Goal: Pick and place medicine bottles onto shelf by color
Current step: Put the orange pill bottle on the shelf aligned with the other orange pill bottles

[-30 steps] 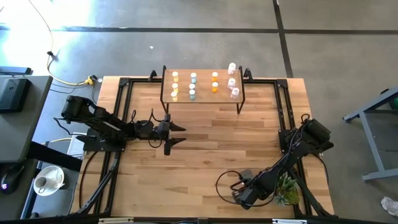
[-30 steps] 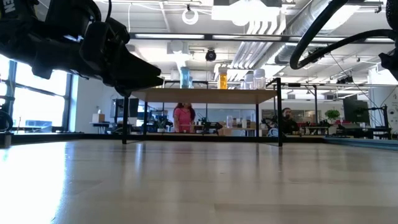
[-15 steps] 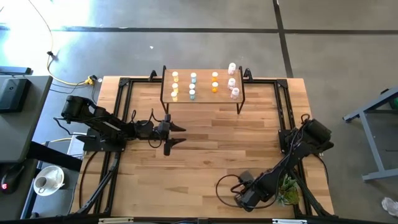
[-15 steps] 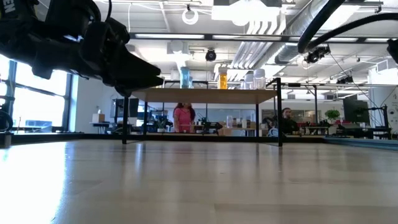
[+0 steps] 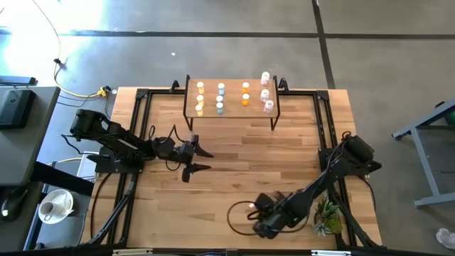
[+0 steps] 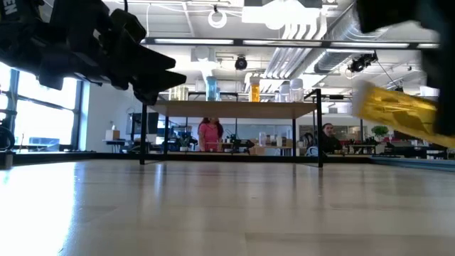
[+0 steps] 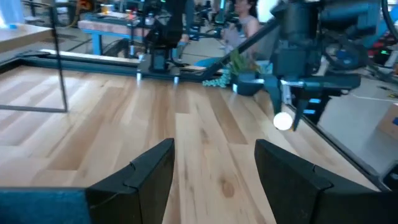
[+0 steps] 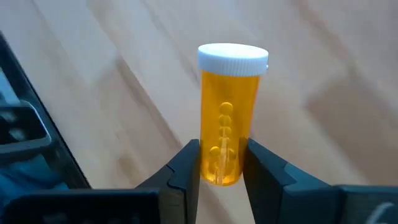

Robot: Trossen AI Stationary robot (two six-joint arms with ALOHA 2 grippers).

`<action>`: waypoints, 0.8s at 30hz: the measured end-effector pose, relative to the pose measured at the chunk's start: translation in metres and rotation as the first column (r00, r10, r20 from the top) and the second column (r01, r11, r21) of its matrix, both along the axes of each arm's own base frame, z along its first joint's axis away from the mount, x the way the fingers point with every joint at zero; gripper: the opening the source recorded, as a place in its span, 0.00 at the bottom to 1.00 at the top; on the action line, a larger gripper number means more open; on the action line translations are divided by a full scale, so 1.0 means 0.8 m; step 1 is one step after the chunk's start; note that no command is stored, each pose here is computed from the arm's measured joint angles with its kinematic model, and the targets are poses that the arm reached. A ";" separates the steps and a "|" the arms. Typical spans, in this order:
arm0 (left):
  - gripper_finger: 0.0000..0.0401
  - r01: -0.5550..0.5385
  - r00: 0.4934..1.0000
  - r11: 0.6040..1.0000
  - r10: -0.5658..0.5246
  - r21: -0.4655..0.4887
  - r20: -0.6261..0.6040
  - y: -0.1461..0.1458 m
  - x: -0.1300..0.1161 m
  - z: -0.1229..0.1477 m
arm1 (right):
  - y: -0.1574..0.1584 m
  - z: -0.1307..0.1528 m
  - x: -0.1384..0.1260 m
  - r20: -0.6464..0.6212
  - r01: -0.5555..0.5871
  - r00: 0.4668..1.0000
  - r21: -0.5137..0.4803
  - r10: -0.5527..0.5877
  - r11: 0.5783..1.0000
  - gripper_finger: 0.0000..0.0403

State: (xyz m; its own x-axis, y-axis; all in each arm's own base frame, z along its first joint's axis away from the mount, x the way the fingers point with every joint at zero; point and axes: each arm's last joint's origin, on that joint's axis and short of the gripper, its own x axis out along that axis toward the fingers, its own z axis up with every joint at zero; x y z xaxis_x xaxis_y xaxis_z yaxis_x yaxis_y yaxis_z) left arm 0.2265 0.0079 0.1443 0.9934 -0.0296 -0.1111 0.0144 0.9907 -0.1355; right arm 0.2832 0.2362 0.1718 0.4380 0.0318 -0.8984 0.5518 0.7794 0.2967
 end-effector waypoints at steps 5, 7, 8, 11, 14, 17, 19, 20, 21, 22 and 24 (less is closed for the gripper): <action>0.53 0.010 1.000 1.000 -0.010 -0.001 0.001 0.000 0.000 0.000 | -0.009 0.023 0.025 0.075 -0.132 0.987 -0.109 0.141 0.985 0.22; 0.53 0.010 1.000 1.000 -0.010 -0.001 0.003 -0.001 0.000 0.000 | -0.015 0.034 0.036 0.104 -0.179 0.975 -0.167 0.197 0.970 0.22; 0.53 0.010 1.000 1.000 -0.010 -0.001 0.006 -0.001 0.000 0.001 | -0.018 0.040 0.041 0.118 -0.197 0.968 -0.204 0.223 0.959 0.22; 0.53 0.010 1.000 1.000 -0.010 0.001 0.026 -0.001 0.000 0.003 | -0.027 0.059 0.057 0.147 -0.232 0.945 -0.330 0.292 0.915 0.22; 0.53 0.011 0.997 1.000 -0.011 0.003 0.080 -0.001 0.001 0.010 | -0.036 0.079 0.069 0.157 -0.239 0.927 -0.456 0.342 0.857 0.22; 0.53 0.011 0.991 1.000 -0.011 0.006 0.133 -0.001 0.004 0.018 | -0.046 0.099 0.079 0.139 -0.236 0.917 -0.565 0.374 0.790 0.22; 0.53 0.010 0.988 1.000 -0.012 0.008 0.156 0.000 0.009 0.024 | -0.052 0.111 0.084 0.130 -0.222 0.916 -0.625 0.380 0.748 0.22; 0.53 0.010 0.986 1.000 -0.011 0.008 0.166 0.000 0.011 0.027 | -0.056 0.117 0.087 0.126 -0.215 0.915 -0.650 0.383 0.729 0.22; 0.53 0.010 0.984 1.000 -0.012 0.009 0.176 0.000 0.014 0.031 | -0.059 0.122 0.090 0.125 -0.206 0.915 -0.672 0.383 0.712 0.22; 0.53 0.010 0.982 1.000 -0.012 0.010 0.188 0.000 0.017 0.034 | -0.062 0.127 0.093 0.125 -0.197 0.916 -0.690 0.382 0.697 0.22; 0.53 0.010 0.979 1.000 -0.013 0.020 0.204 0.000 0.022 0.040 | -0.068 0.136 0.098 0.125 -0.175 0.918 -0.723 0.377 0.668 0.22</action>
State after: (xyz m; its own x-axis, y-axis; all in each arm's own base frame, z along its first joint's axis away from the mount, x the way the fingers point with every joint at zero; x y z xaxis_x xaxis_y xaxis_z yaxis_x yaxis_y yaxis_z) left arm 0.2438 0.0080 0.1764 0.9948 -0.0410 0.0929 0.0512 0.9926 -0.1097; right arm 0.3613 0.1816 0.2802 0.7164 -0.3900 -0.5785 0.2640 0.9191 -0.2926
